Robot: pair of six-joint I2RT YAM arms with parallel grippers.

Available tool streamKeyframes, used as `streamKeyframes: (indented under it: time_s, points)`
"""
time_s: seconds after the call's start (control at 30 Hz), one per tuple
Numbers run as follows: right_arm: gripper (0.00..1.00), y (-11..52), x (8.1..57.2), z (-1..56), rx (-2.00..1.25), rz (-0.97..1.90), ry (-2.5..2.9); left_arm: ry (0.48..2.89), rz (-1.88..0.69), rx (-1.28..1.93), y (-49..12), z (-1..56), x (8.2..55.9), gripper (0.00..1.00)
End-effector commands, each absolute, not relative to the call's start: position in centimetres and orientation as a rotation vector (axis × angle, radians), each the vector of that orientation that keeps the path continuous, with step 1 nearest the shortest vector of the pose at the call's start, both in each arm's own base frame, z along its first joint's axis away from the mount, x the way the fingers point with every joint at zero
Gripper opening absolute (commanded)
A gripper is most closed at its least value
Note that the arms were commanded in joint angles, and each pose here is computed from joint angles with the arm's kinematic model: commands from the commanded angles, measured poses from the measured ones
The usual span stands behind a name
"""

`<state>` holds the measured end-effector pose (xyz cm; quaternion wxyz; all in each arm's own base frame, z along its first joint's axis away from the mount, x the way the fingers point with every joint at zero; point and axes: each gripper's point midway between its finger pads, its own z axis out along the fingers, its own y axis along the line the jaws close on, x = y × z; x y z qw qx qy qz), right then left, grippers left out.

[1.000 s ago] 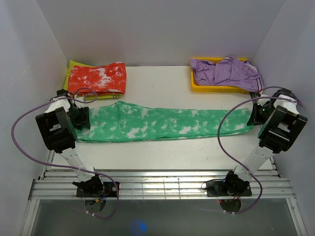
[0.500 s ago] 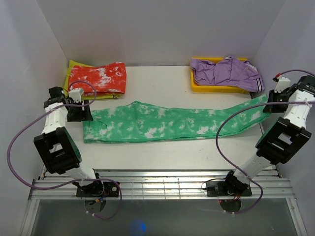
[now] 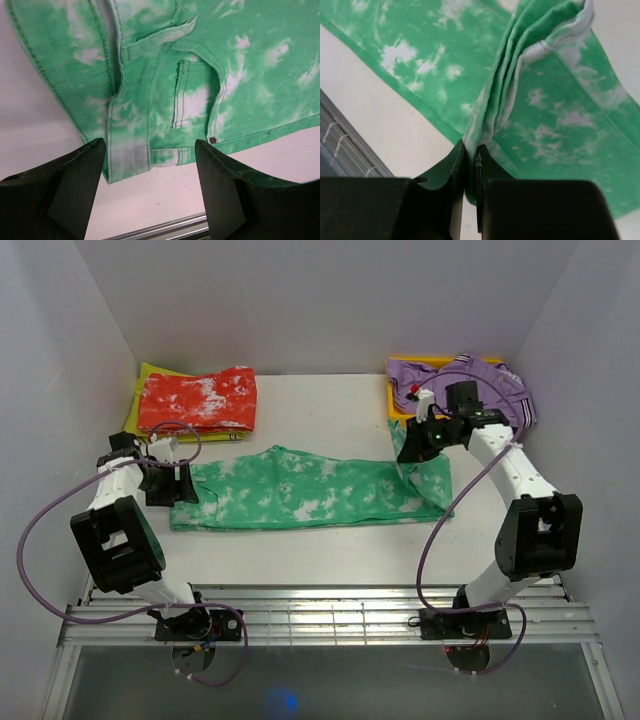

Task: Fold and stack the trousers
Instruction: Fold the trousers

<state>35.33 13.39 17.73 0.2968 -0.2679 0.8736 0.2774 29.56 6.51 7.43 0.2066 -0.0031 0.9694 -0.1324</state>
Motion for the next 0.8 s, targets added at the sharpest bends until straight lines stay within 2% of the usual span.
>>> streamKeyframes:
  time_s: [0.0,0.27,0.43,0.77]
  points:
    - [0.08,18.5,34.7,17.0,-0.654,0.866,2.292,2.683,-0.403,-0.011,5.9,7.8,29.8,0.84]
    - [0.08,26.3,32.4,13.8,-0.739,0.963,2.290,2.733,-0.411,-0.048,5.7,5.9,28.6,0.89]
    - [0.08,27.9,32.3,12.5,-0.646,0.967,2.365,2.777,-0.437,-0.095,5.4,4.4,28.0,0.91]
    - [0.08,32.7,32.0,10.8,-0.683,1.023,2.417,2.760,-0.429,-0.083,5.2,4.4,27.5,0.94]
